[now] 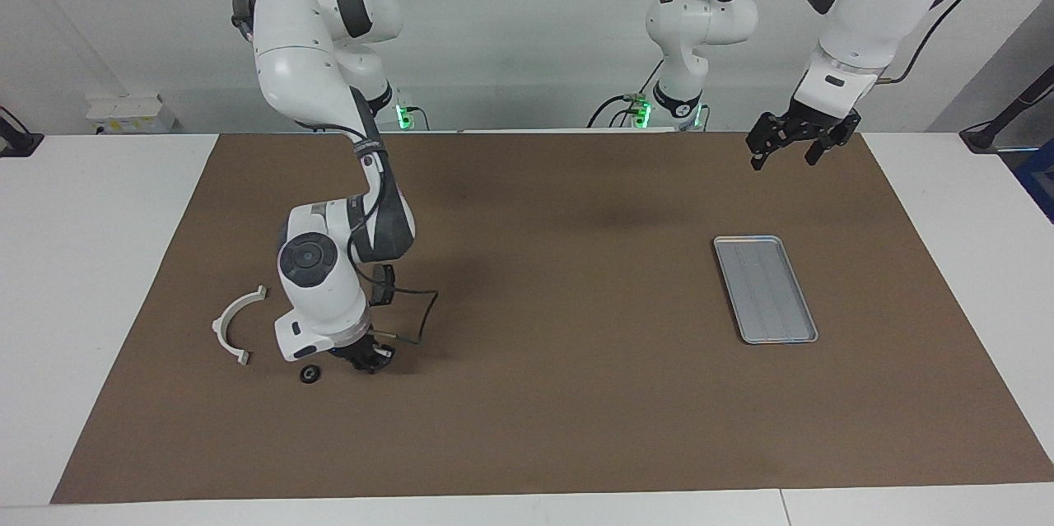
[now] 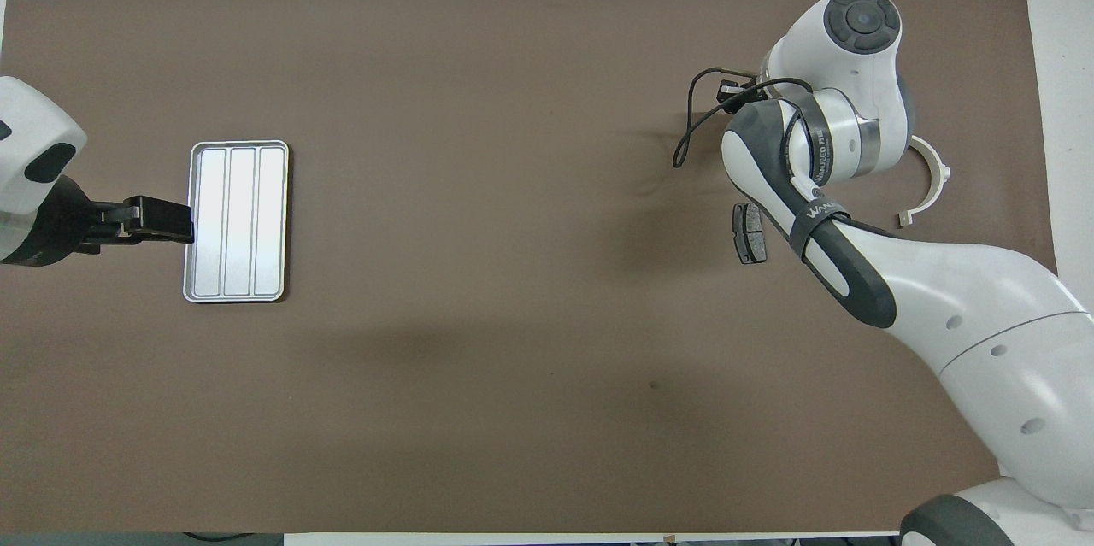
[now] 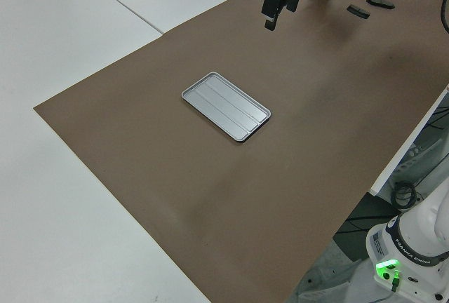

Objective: Pick bearing gear from pile to tray
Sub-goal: 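Carry the black part to the table center and release it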

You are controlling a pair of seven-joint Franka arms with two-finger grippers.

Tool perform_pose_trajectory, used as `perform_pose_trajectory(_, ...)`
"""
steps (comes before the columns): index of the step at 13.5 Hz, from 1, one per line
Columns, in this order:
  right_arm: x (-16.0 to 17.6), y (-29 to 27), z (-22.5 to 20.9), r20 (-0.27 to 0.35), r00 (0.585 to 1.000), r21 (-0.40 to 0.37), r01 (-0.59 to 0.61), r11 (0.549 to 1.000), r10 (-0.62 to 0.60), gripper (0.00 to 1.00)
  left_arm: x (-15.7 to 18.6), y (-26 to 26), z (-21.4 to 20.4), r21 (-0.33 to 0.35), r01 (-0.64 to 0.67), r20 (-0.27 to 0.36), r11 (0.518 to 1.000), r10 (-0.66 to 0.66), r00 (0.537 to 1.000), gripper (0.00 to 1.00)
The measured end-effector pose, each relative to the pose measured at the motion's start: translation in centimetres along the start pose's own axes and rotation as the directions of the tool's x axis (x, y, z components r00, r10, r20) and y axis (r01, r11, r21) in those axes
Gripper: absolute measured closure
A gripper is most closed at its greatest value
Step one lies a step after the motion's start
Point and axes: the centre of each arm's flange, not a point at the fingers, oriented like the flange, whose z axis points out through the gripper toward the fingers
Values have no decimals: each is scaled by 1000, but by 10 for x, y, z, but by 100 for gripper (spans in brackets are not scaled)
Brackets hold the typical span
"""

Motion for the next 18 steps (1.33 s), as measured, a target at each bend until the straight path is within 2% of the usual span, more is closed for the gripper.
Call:
perform_pose_trajectory(3, -8, 2, -78, 63, 997, -37, 45, 998, -43, 76, -4, 0, 11, -1, 7, -14, 1000, -7, 1000, 0)
perform_pose_trajectory(5, -38, -13, -144, 100, 992, -37, 75, 997, -71, 76, -6, 0, 10, -2, 7, -19, 1000, -7, 1000, 0)
perform_pose_trajectory(7, -86, -54, -201, 118, 993, -28, -9, 1000, 13, 76, -8, -1, 11, -2, 7, -20, 1000, -7, 1000, 0)
perform_pose_trajectory(9, -146, -122, -230, 107, 981, -3, -163, 987, 163, 76, -9, -1, 13, -2, 7, -21, 1000, -7, 1000, 0)
perform_pose_trajectory(11, -203, -187, -238, 89, 956, 33, -284, 958, 280, 76, -9, -1, 16, -2, 8, -21, 1000, -8, 1000, 0)
perform_pose_trajectory(13, -252, -238, -228, 84, 934, 59, -352, 934, 347, 76, -9, -2, 16, -2, 9, -21, 1000, -9, 1000, 0)
perform_pose_trajectory(16, -282, -274, -175, 77, 920, 59, -389, 919, 384, 76, -10, -3, 18, -1, 10, -19, 1000, -10, 1000, 0)
perform_pose_trajectory(18, -292, -291, -132, 30, 917, 42, -399, 916, 398, 76, -10, -3, 20, 0, 10, -15, 1000, -10, 1000, 0)
